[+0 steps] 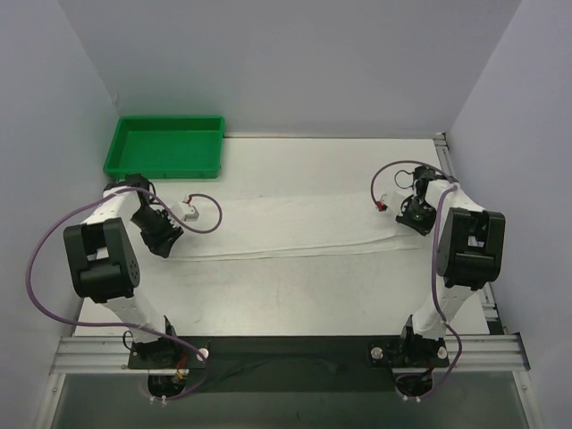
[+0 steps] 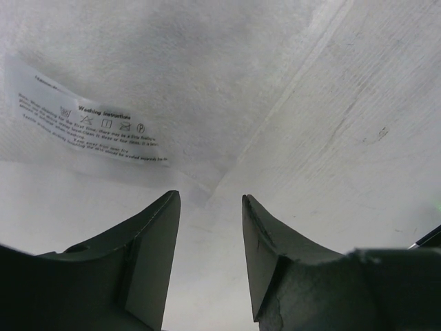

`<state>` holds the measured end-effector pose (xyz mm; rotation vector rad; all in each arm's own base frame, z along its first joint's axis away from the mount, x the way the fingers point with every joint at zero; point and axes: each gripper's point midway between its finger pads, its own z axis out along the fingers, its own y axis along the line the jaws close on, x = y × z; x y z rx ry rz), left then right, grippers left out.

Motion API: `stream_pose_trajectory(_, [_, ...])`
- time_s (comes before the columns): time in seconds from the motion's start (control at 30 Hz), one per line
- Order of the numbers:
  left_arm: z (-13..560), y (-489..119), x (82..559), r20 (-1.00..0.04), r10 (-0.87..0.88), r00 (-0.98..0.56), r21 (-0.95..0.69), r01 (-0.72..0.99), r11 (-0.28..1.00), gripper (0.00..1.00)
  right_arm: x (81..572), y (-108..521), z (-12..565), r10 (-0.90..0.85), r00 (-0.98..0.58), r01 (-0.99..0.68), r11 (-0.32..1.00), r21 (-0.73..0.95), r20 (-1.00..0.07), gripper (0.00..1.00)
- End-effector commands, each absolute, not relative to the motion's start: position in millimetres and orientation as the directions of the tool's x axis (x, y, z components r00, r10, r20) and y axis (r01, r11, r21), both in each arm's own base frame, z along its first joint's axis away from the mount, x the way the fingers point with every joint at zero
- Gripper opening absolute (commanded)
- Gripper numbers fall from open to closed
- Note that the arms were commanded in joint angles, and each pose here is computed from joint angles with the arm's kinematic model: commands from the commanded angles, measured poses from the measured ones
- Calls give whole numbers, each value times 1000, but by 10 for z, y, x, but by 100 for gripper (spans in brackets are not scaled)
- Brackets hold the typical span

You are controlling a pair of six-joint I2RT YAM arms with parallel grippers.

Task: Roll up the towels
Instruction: Fold the towel

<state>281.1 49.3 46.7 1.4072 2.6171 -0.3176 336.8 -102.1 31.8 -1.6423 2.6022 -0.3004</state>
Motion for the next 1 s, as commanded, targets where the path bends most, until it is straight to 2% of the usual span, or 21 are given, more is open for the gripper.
stream_pose_trajectory(0.0, [344, 471, 2847, -223, 820, -527, -110, 850, 516, 51, 3370, -984, 519, -892, -448, -881, 431, -196, 51, 0])
stream_pose_trajectory(0.2, [181, 495, 2803, -177, 835, -521, -129, 853, 505, 46, 3376, -984, 517, -892, -450, -881, 433, -190, 52, 0])
stream_pose_trajectory(0.33, [161, 516, 2817, -170, 836, -522, -125, 853, 507, 26, 3385, -985, 519, -892, -450, -881, 433, -190, 52, 0])
stream_pose_trajectory(0.53, [240, 517, 2828, -181, 835, -519, -106, 855, 509, 16, 3384, -988, 518, -891, -451, -881, 434, -189, 54, 0])
stream_pose_trajectory(0.67, [288, 508, 2845, -191, 832, -521, -96, 854, 512, 0, 3395, -994, 525, -890, -454, -879, 437, -192, 53, 0])
stream_pose_trajectory(0.97, [677, 513, 3015, -252, 816, -520, -24, 846, 532, 0, 3502, -1037, 715, -882, -469, -860, 449, -242, 31, 0])
